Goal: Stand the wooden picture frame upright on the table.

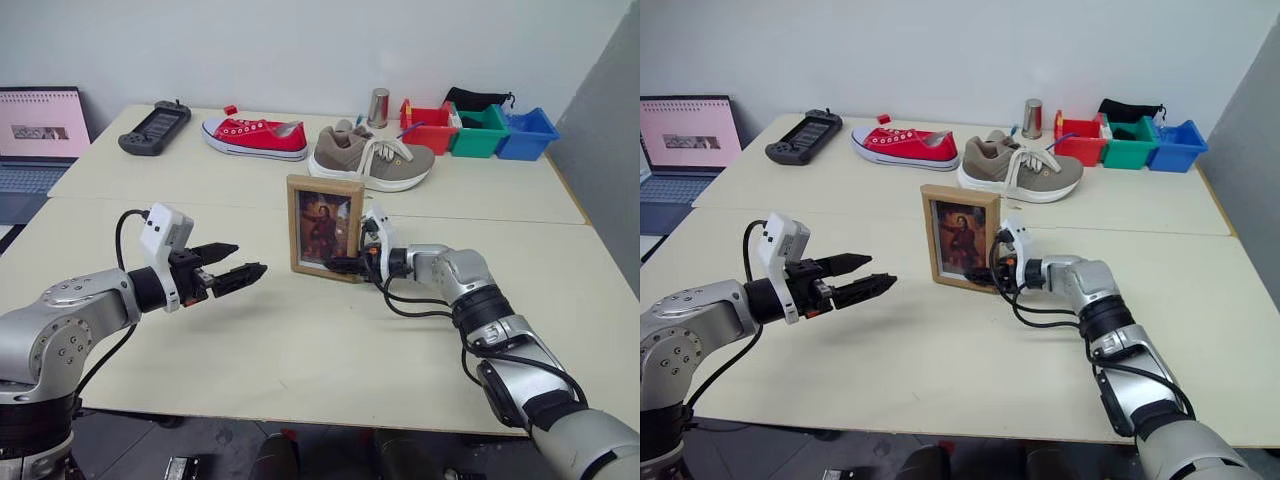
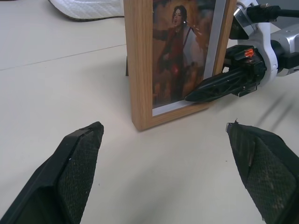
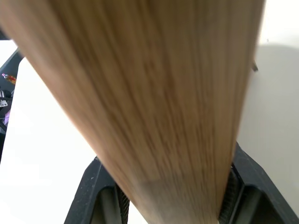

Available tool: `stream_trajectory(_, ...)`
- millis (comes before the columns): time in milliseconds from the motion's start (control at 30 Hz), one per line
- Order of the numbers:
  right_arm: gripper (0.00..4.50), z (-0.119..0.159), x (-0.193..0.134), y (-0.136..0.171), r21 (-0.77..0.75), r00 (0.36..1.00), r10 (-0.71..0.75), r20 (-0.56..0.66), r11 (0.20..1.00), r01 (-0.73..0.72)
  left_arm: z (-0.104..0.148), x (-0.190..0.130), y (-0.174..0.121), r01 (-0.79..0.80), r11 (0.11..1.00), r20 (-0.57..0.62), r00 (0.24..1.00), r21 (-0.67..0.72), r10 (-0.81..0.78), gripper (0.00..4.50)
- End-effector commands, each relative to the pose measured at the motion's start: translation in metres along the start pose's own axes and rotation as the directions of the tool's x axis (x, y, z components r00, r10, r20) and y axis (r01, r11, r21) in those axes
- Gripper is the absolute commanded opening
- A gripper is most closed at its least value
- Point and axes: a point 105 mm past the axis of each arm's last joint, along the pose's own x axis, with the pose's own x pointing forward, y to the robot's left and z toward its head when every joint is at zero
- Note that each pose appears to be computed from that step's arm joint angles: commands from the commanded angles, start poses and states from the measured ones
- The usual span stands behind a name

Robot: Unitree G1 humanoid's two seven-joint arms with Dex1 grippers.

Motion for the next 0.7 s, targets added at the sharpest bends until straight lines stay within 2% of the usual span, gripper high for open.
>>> stream_trajectory(33, 2.16, 0.008, -0.011, -0.001, -0.022, 0.999, 0.003, 0.032, 1.000, -0.002, 0.009, 0.000, 0.001, 0.004, 0.999, 0.018, 1.000, 0.052, -0.005, 4.50)
stream_trajectory(67, 2.16, 0.007, -0.012, -0.002, -0.018, 1.000, 0.001, 0.031, 1.000, -0.001, 0.009, 0.000, 0.001, 0.007, 0.999, 0.017, 1.000, 0.053, -0.007, 4.50)
stream_trajectory(167, 2.63, 0.005, -0.019, -0.004, -0.002, 1.000, -0.002, 0.029, 1.000, 0.002, 0.009, 0.002, 0.001, 0.013, 0.998, 0.016, 1.000, 0.057, -0.014, 4.50)
stream_trajectory(433, 4.37, -0.004, -0.057, -0.015, -0.015, 0.999, -0.054, 0.008, 0.998, 0.054, 0.006, 0.007, 0.006, 0.026, 0.998, 0.001, 1.000, 0.058, -0.026, 4.50)
stream_trajectory(500, 4.48, -0.006, -0.075, -0.014, -0.027, 0.998, -0.063, -0.006, 0.998, 0.063, 0.001, 0.006, 0.009, 0.024, 0.999, -0.028, 0.999, 0.048, -0.022, 4.50)
stream_trajectory(567, 4.48, -0.007, -0.108, -0.009, -0.095, 0.996, -0.079, -0.038, 0.993, 0.075, -0.002, 0.003, 0.018, -0.005, 0.999, -0.045, 0.999, 0.043, 0.007, 4.50)
stream_trajectory(700, 4.48, 0.003, -0.146, 0.014, -0.190, 0.992, -0.119, -0.028, 0.975, 0.112, 0.005, -0.002, 0.036, -0.065, 0.996, -0.019, 0.998, 0.065, 0.066, 4.50)
